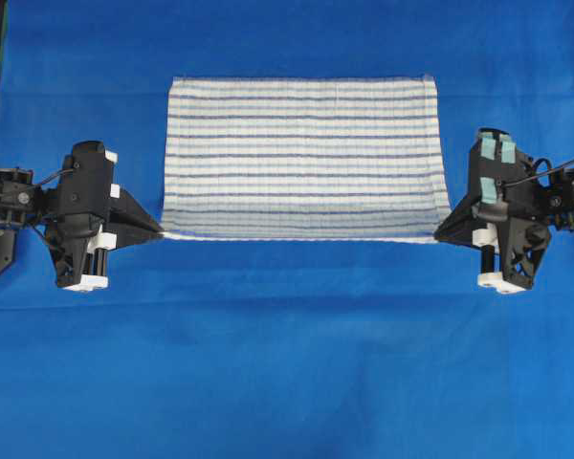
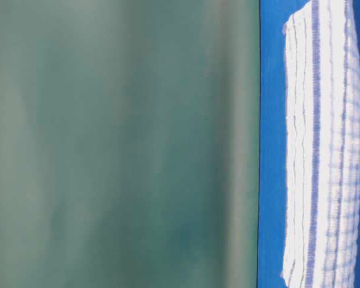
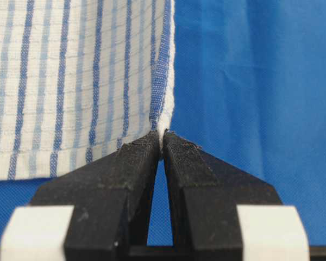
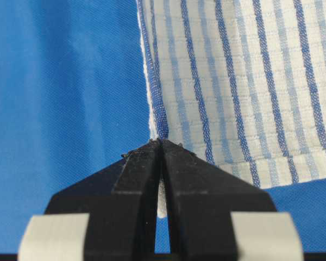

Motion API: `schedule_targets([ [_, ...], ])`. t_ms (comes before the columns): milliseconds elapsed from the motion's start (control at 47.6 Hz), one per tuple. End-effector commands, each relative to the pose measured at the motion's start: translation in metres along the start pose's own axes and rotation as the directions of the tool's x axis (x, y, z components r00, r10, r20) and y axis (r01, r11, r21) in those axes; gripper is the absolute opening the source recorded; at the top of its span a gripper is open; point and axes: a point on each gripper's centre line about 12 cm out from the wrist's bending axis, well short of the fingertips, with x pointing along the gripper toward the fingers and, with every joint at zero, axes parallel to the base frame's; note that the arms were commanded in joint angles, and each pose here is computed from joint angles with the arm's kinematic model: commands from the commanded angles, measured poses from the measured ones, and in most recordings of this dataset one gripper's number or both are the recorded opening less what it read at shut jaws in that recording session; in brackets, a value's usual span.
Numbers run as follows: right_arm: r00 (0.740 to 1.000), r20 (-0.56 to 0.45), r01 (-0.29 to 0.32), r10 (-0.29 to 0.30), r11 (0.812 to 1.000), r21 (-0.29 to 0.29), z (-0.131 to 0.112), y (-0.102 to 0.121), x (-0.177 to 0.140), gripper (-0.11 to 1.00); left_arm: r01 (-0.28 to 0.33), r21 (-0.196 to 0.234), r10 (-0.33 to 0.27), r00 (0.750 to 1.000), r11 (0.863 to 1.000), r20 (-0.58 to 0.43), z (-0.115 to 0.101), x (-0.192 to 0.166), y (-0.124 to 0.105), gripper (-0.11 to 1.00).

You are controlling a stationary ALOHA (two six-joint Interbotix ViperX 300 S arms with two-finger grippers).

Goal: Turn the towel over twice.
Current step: 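Open both grippers to release the towel corners, then move both grippers back to the far corners and pinch them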

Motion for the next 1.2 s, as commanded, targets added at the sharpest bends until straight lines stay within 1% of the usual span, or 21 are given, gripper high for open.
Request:
schedule_targets([
  [0, 1.0, 0.025, -0.007, 0.008, 1.0, -0.004, 0.009, 0.003, -0.001, 0.03, 0.004, 0.003, -0.005, 0.999, 1.0, 0.032, 0.01, 0.0, -0.001, 0.03],
  [147, 1.0, 0.018, -0.005, 0.005, 1.0, -0.005, 0.012, 0.004, 0.003, 0.03, 0.003, 0.01, -0.003, 0.999, 1.0, 0.034, 0.01, -0.001, -0.001, 0.03],
  [273, 1.0, 0.014, -0.006, 0.006, 1.0, -0.003, 0.015, 0.005, 0.005, 0.03, 0.001, 0.005, -0.002, 0.999, 1.0, 0.046, 0.013, -0.003, 0.0, 0.04],
  [315, 1.0, 0.014, -0.006, 0.006, 1.0, -0.003, 0.016, 0.005, 0.006, 0.04, 0.002, 0.004, -0.002, 0.999, 1.0, 0.049, 0.014, -0.003, -0.001, 0.07],
  [357, 1.0, 0.016, -0.007, 0.007, 1.0, 0.0, 0.017, 0.005, 0.005, 0.07, 0.002, 0.002, -0.002, 0.999, 1.0, 0.052, 0.015, -0.004, -0.001, 0.16],
  [421, 1.0, 0.017, -0.012, 0.012, 1.0, -0.006, 0.019, 0.008, 0.005, 0.23, 0.002, 0.002, -0.003, 0.998, 1.0, 0.057, 0.016, -0.007, -0.001, 0.33],
  [526, 1.0, 0.009, -0.014, 0.014, 1.0, -0.014, 0.023, 0.011, 0.002, 0.55, 0.004, 0.004, -0.004, 0.997, 1.0, 0.072, 0.02, -0.013, -0.001, 0.66],
  [568, 1.0, -0.001, -0.011, 0.011, 1.0, -0.018, 0.025, 0.011, -0.001, 0.64, 0.004, 0.01, -0.005, 0.997, 1.0, 0.081, 0.022, -0.017, -0.001, 0.77],
  [589, 1.0, -0.004, -0.01, 0.01, 1.0, -0.02, 0.025, 0.011, -0.002, 0.66, 0.004, 0.011, -0.005, 0.996, 1.0, 0.086, 0.024, -0.018, -0.001, 0.79],
  [652, 1.0, -0.007, -0.007, 0.007, 1.0, -0.028, 0.029, 0.012, -0.006, 0.65, 0.005, 0.013, -0.007, 0.995, 1.0, 0.104, 0.027, -0.023, -0.001, 0.78],
  [715, 1.0, 0.006, -0.003, 0.003, 0.999, -0.044, 0.033, 0.011, -0.012, 0.62, 0.006, 0.016, -0.009, 0.992, 1.0, 0.13, 0.031, -0.029, -0.002, 0.75],
  [904, 0.995, 0.098, 0.013, -0.003, 0.996, -0.094, 0.047, 0.009, -0.033, 0.61, 0.008, 0.013, -0.011, 0.973, 1.0, 0.231, 0.046, -0.049, -0.002, 0.74],
  [1051, 0.978, 0.21, 0.03, -0.003, 0.992, -0.126, 0.058, 0.005, -0.057, 0.61, 0.007, 0.012, -0.011, 0.952, 1.0, 0.306, 0.056, -0.064, -0.001, 0.74],
  [1177, 0.952, 0.305, 0.037, 0.012, 0.987, -0.154, 0.062, 0.005, -0.079, 0.61, 0.007, 0.013, -0.011, 0.932, 1.0, 0.363, 0.062, -0.077, -0.001, 0.74],
])
